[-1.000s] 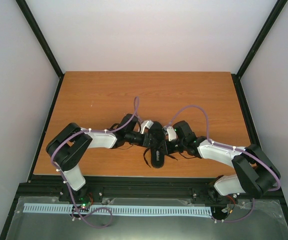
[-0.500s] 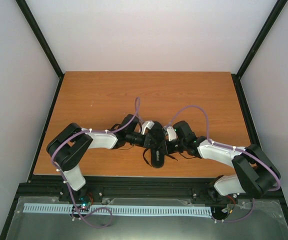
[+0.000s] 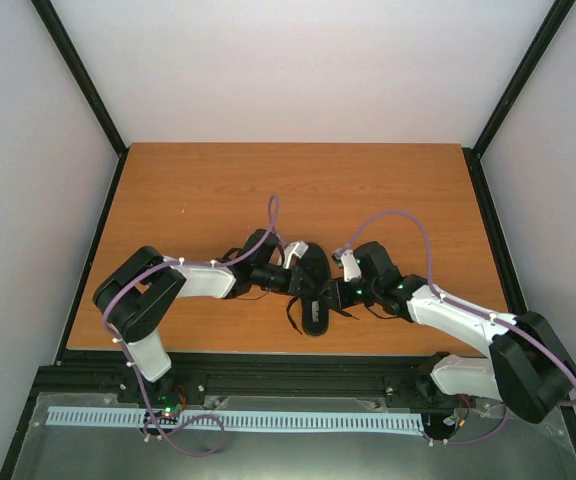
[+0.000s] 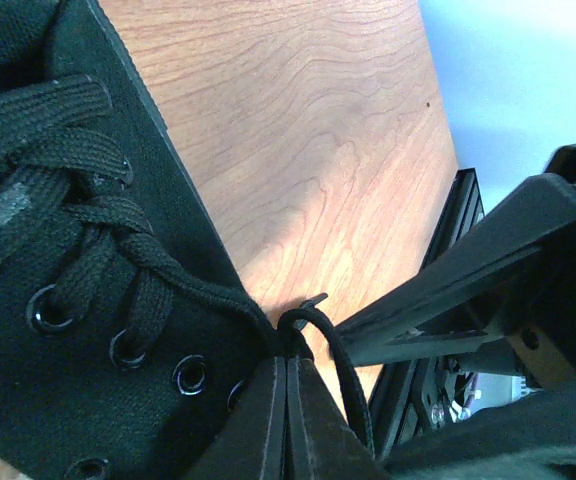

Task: Tie the shoes

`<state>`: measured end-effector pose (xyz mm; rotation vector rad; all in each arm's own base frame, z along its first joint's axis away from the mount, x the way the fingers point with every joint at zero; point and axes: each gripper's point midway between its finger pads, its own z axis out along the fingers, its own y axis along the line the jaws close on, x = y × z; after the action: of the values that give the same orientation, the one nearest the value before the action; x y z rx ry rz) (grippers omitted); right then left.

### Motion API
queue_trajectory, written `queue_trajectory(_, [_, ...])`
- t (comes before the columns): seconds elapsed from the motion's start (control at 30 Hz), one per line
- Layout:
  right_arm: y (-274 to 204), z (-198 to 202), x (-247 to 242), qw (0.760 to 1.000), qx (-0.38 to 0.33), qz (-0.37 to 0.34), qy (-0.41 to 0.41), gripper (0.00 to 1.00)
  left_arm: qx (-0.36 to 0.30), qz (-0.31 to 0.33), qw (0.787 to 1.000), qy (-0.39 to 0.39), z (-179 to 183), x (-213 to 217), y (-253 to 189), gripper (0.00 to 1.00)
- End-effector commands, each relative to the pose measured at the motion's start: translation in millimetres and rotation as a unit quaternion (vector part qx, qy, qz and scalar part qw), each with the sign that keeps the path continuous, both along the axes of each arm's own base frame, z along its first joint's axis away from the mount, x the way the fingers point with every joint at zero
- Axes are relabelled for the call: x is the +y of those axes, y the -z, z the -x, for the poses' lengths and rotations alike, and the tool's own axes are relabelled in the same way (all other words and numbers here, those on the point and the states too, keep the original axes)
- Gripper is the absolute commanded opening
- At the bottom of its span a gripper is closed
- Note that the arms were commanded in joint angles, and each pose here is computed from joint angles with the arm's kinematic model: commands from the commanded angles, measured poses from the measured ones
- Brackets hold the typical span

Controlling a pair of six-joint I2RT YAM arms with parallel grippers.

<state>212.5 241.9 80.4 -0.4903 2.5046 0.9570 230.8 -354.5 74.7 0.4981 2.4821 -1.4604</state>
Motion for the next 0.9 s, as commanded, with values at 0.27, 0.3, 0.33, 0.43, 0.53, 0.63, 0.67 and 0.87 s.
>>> queue_trajectory(0.27, [-40.8,6.2,0.6,0.997,-0.074,-0.010,-0.019,0.53,0.000,0.015,1.000,-0.017,-4.0,-5.2,-11.6,0.01])
queue_trajectory(0.3, [-39.4,8.3,3.4,0.997,-0.075,-0.005,-0.024,0.53,0.001,0.015,1.000,-0.017,-3.7,-4.9,-11.5,0.01])
queue_trajectory(0.33, [-39.1,9.9,6.8,0.997,-0.076,-0.002,-0.028,0.54,0.001,0.014,1.000,-0.017,-3.8,-4.8,-11.3,0.01])
queue_trajectory(0.43, [-34.2,16.4,18.1,0.996,-0.075,0.012,-0.044,0.53,0.001,0.014,1.000,-0.019,-4.4,-4.9,-11.0,0.01])
queue_trajectory(0.53, [-29.2,21.6,28.3,0.995,-0.075,0.025,-0.059,0.53,0.001,0.014,1.000,-0.020,-4.9,-5.2,-11.0,0.01])
queue_trajectory(0.63, [-23.9,21.4,33.1,0.995,-0.075,0.037,-0.059,0.52,0.002,0.014,1.000,-0.018,-4.4,-5.2,-10.7,0.01])
queue_trajectory(0.67, [-23.0,20.6,33.7,0.995,-0.075,0.039,-0.057,0.52,0.002,0.014,1.000,-0.019,-4.3,-5.1,-10.7,0.01])
queue_trajectory(0.87, [-20.2,17.2,35.0,0.995,-0.075,0.048,-0.054,0.35,0.002,0.014,1.000,-0.019,-4.6,-5.1,-11.2,0.01])
